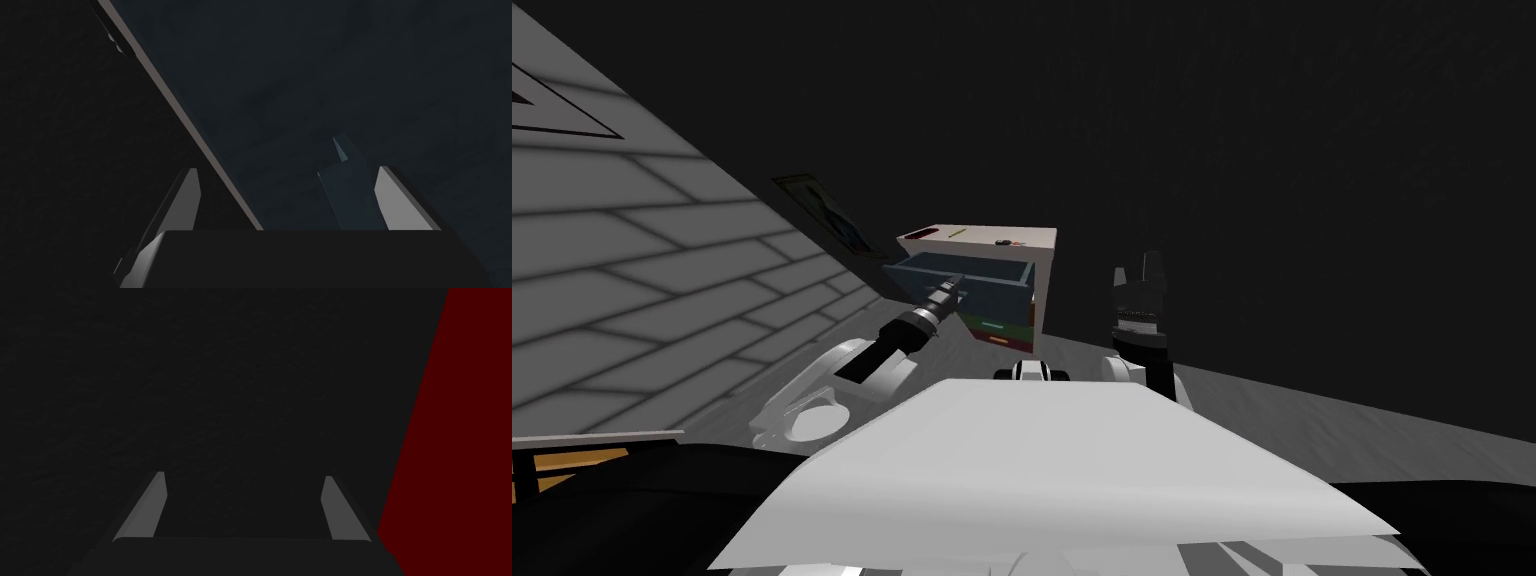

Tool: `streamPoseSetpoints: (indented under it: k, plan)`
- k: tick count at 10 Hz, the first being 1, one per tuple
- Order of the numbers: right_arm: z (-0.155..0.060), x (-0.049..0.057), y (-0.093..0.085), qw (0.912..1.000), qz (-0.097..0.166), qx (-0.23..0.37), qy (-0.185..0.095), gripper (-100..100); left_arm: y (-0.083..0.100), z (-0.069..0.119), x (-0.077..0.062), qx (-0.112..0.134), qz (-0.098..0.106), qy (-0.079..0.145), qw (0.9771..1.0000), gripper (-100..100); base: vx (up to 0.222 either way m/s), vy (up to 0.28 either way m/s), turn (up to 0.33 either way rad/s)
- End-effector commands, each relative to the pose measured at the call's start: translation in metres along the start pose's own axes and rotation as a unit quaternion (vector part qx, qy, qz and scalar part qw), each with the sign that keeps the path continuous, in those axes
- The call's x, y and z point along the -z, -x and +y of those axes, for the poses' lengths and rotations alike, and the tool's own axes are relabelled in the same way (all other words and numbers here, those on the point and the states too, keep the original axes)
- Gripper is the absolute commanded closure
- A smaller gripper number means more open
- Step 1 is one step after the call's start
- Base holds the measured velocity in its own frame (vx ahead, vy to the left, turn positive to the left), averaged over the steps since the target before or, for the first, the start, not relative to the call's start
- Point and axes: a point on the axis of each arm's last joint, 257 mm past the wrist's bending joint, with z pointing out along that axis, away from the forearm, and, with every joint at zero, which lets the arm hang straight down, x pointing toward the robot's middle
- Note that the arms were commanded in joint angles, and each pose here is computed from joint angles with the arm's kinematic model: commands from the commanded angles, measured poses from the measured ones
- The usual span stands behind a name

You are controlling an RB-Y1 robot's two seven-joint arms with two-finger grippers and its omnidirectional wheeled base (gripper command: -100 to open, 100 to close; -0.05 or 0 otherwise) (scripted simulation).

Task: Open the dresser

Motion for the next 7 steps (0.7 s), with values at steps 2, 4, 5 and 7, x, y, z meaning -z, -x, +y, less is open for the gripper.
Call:
streamPoseSetpoints:
  k: [2,4,5,7]
  plan:
    - [0.0,0.0,0.0,1.0,0.0,0.0,0.0,0,0.0054,-0.0001,-0.0021,0.004,-0.001,0.008,1.0,0,-0.005,-0.005,-0.004]
    - [0.0,0.0,0.0,1.0,0.0,0.0,0.0,0,0.0048,0.0041,-0.002,0.005,-0.001,0.013,0.9999,0,0.0,0.0,0.0]
    - [0.0,0.0,0.0,1.0,0.0,0.0,0.0,0,0.0048,0.0054,-0.002,0.006,-0.001,0.015,0.9999,0,0.0,0.0,0.0]
    - [0.0,0.0,0.0,1.0,0.0,0.0,0.0,0,0.0048,0.007,-0.0019,0.006,-0.001,0.017,0.9998,0,0.0,0.0,0.0]
